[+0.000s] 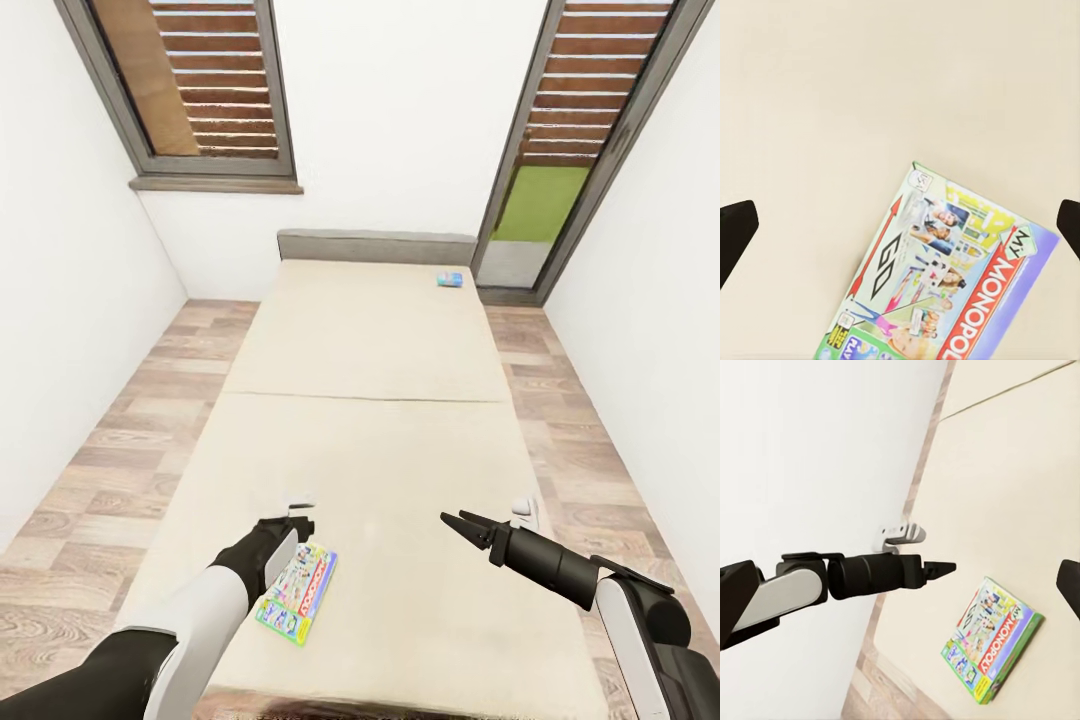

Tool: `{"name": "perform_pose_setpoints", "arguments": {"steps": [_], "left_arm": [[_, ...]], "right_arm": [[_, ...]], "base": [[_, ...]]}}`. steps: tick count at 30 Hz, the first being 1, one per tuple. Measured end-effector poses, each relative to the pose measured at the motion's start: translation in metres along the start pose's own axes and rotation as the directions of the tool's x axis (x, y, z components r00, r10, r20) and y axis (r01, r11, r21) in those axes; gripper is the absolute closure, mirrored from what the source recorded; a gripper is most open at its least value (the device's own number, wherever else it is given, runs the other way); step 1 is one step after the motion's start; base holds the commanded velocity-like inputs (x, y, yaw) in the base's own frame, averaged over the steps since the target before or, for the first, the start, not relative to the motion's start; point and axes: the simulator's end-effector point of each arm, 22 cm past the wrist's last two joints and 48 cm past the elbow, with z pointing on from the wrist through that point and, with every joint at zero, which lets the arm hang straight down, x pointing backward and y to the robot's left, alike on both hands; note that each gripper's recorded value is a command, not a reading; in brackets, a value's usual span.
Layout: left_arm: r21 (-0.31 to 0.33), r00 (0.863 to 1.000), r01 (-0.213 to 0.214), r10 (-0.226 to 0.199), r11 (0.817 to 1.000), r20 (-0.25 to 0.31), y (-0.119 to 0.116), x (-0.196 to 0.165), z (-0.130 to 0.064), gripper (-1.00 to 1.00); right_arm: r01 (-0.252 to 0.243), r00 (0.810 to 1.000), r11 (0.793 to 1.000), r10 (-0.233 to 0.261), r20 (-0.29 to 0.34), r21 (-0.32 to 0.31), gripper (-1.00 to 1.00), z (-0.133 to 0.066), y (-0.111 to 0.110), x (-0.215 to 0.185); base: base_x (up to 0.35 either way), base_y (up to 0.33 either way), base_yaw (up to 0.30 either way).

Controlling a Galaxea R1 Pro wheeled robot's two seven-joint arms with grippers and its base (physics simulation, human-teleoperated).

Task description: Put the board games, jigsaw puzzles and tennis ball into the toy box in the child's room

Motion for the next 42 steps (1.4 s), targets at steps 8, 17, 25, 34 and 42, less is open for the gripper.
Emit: {"name": "perform_pose_setpoints", "arguments": {"steps": [8,17,25,34,42], "left_arm": [[0.0,1.0,0.002,-0.002,1.0,-0.002,0.0,0.006,0.005,-1.0],[-0.001,1.0,0.004,-0.004,1.0,-0.004,-0.001,0.011,0.011,-1.0],[-0.001,1.0,0.003,-0.003,1.0,-0.015,-0.001,0.017,0.016,-1.0],[-0.002,1.0,0.01,-0.01,1.0,0.0,-0.001,0.019,0.021,-1.0],[-0.005,1.0,0.018,-0.018,1.0,0.016,0.0,0.026,0.028,-1.0]], "right_arm": [[-0.01,1.0,1.0,0.01,-0.006,0.005,-1.0,0.001,-0.005,0.004],[-0.021,1.0,1.0,0.021,-0.013,0.01,-1.0,0.003,-0.01,0.008],[-0.031,0.999,0.999,0.031,-0.02,0.016,-1.0,0.004,-0.015,0.012],[-0.041,0.999,0.999,0.042,-0.027,0.021,-1.0,0.006,-0.021,0.016],[-0.05,0.998,0.998,0.051,-0.035,0.028,-1.0,0.008,-0.026,0.021]], "base": [[0.0,0.0,0.0],[0.0,0.0,0.0],[0.0,0.0,0.0],[0.0,0.0,0.0],[0.0,0.0,0.0]]}}
